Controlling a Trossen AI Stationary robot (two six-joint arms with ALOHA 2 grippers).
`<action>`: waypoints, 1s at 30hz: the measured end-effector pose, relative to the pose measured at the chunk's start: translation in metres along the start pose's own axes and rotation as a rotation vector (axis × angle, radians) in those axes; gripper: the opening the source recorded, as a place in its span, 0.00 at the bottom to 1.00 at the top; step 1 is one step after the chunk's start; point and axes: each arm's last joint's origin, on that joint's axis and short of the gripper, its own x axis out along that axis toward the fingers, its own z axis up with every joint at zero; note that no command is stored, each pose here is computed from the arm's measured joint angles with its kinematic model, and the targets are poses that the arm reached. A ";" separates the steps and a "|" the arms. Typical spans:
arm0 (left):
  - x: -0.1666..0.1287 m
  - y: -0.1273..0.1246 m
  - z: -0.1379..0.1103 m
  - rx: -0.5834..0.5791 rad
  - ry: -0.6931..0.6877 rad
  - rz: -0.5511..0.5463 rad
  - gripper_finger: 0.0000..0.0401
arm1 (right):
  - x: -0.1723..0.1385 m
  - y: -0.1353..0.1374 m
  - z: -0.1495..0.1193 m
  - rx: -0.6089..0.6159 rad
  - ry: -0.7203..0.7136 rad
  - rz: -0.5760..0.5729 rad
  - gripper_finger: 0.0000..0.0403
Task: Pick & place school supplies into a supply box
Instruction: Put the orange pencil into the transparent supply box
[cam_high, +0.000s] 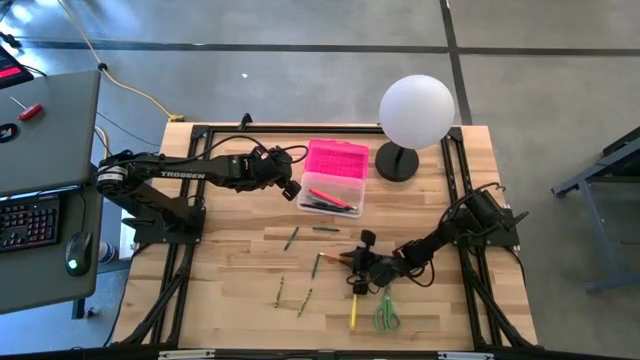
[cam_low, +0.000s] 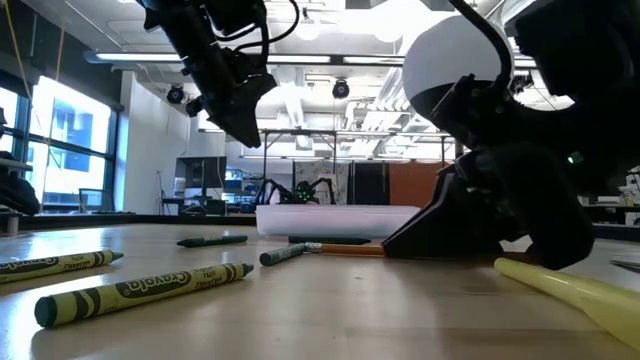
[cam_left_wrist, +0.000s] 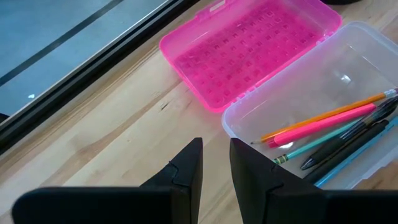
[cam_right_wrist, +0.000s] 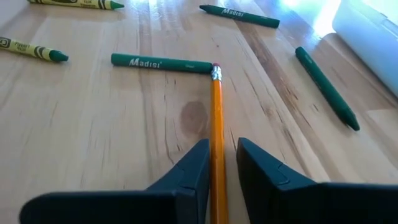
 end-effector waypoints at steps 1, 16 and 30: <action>0.000 0.000 0.000 0.000 0.000 0.000 0.28 | 0.000 0.000 0.000 0.001 -0.002 0.001 0.14; 0.000 0.000 0.000 0.000 0.000 -0.001 0.28 | -0.006 -0.001 0.029 -0.093 -0.185 -0.010 0.01; 0.000 0.000 0.001 -0.007 -0.011 -0.003 0.28 | -0.018 -0.085 0.096 -0.265 -0.142 -0.177 0.03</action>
